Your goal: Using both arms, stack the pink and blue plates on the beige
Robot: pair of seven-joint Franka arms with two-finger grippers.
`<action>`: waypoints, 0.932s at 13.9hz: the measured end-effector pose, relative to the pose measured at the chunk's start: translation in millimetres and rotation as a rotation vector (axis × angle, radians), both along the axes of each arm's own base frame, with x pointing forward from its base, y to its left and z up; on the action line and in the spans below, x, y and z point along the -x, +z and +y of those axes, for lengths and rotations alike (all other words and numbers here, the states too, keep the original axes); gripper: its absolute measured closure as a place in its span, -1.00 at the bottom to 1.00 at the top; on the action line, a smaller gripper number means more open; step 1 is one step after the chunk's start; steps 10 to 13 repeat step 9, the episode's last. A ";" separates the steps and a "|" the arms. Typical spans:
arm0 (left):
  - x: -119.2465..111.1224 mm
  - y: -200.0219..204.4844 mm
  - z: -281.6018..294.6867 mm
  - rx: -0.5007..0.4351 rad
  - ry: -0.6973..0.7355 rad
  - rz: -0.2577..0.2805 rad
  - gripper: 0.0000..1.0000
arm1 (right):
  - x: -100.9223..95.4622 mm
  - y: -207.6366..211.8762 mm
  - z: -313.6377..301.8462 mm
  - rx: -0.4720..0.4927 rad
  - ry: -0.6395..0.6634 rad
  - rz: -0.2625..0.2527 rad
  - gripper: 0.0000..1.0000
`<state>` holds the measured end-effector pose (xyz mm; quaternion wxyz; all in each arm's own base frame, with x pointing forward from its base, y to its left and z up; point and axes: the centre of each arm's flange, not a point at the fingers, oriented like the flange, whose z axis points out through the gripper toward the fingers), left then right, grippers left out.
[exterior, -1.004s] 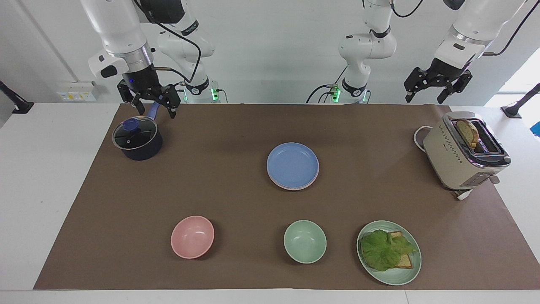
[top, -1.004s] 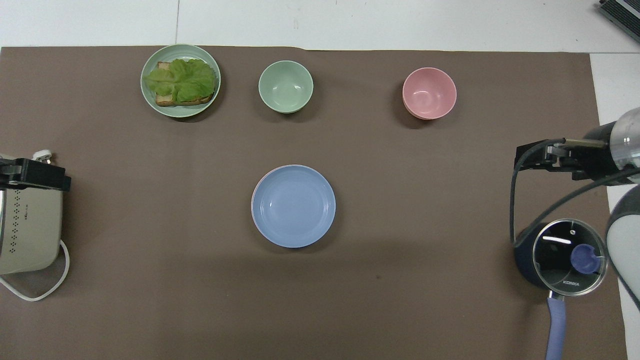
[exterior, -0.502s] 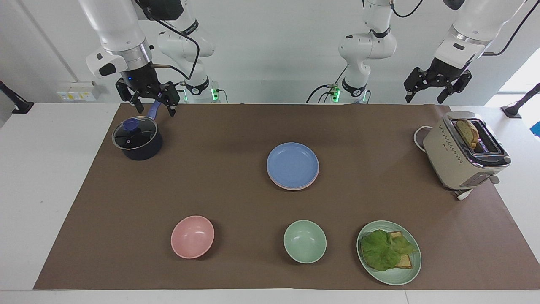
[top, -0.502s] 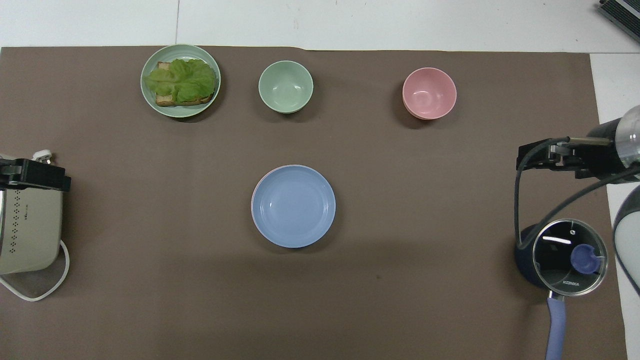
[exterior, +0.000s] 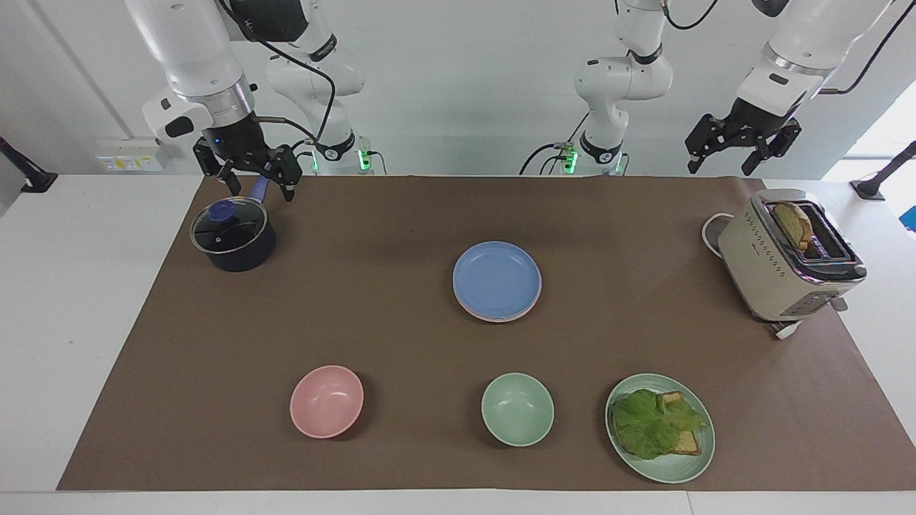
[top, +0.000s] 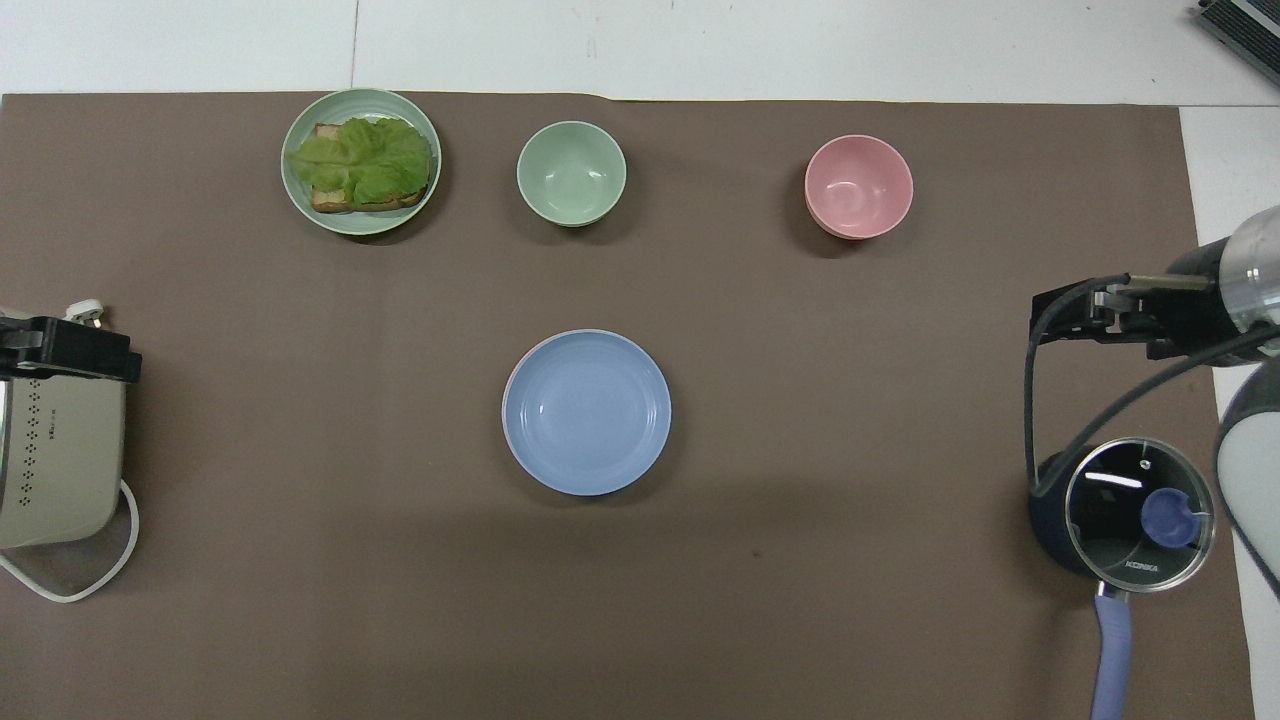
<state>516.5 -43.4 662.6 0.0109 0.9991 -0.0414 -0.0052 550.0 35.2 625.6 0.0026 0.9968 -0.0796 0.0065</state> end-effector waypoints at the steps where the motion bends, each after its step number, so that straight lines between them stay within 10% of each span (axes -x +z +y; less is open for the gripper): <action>1: 0.0 0.0 0.0 0.000 0.000 0.000 -1.00 | 0.0 1.2 -0.1 0.000 0.000 -0.002 -1.00; 13: 0.0 0.0 0.0 0.000 0.000 0.000 -1.00 | 1.4 3.8 0.1 0.001 0.025 0.004 -1.00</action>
